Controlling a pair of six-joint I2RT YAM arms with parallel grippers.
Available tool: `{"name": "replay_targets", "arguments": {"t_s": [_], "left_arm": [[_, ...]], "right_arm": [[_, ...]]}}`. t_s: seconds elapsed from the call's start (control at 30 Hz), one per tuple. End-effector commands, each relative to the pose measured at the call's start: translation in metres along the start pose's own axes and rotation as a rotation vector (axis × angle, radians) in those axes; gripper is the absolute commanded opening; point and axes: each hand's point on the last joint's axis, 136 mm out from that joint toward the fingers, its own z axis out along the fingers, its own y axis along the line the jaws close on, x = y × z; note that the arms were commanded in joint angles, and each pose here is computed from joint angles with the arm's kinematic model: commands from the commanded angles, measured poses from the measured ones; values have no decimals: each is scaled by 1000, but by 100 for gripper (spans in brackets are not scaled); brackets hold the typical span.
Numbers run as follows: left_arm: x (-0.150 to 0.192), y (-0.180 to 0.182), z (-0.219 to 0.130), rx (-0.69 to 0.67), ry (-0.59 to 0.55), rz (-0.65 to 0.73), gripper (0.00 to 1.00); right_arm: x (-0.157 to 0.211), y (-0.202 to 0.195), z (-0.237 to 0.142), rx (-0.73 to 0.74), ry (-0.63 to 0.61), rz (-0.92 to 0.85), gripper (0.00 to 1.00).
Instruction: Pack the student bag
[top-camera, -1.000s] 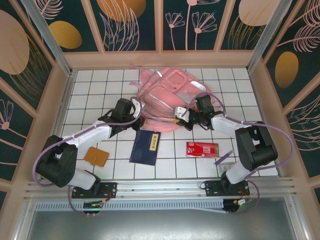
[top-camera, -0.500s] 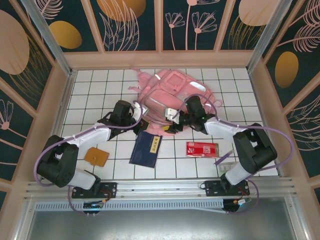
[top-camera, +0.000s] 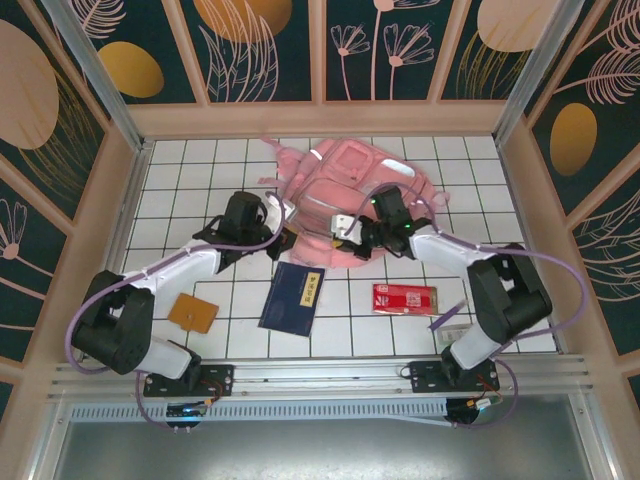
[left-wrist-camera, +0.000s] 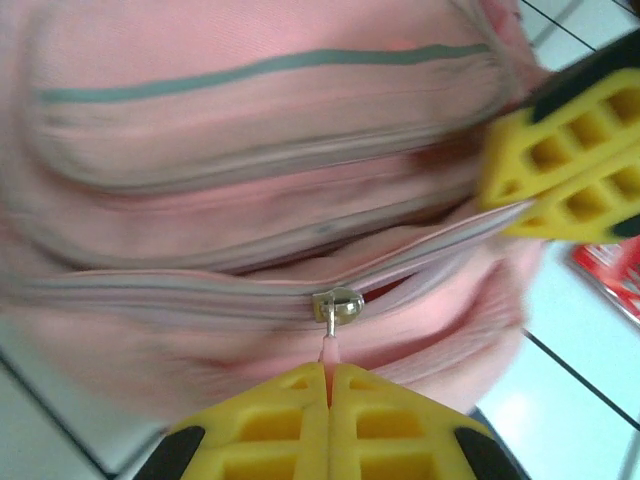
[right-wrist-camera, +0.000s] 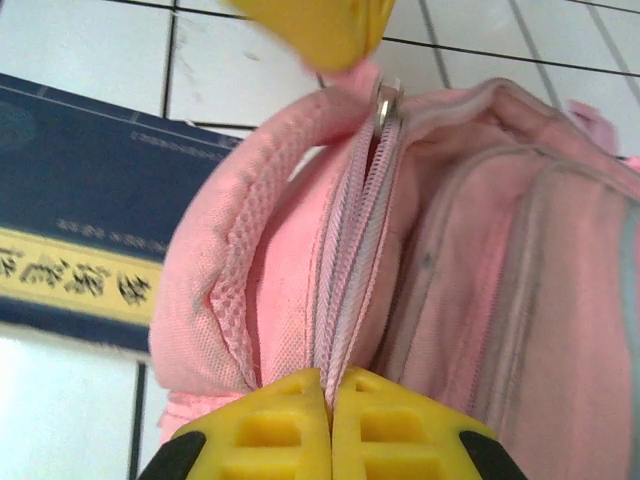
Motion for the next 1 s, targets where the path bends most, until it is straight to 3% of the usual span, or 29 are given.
{"name": "replay_targets", "arguments": {"t_s": [0.0,0.1,0.23,0.33,0.37,0.43,0.5,0.63,0.77,0.97], "left_arm": [[-33,49,-16,-183,-78,50,0],[-39,63,-13,-204,-67,90,0],[-18,69,12,-170,35,166,0],[9,69,32,-117,95,138,0],[13,65,37,-88,98,125,0],[11,55,40,-25,69,87,0],[9,45,39,22,35,44,0],[-13,26,29,102,-53,-26,0],[-18,1,28,164,-70,-67,0],[-17,-17,24,178,-105,-101,0]], "right_arm": [[6,-11,-33,35,96,-32,0],[20,-4,-39,37,163,-61,0],[39,-2,-40,83,218,-96,0],[46,-5,-40,98,235,-75,0],[44,-7,-40,109,223,-58,11],[25,-11,-40,124,130,-1,46],[-2,-9,-42,101,3,57,59],[-46,-4,-31,29,-164,145,62],[-53,8,0,-80,-154,161,63],[-26,-4,37,-34,-70,270,63]]}}
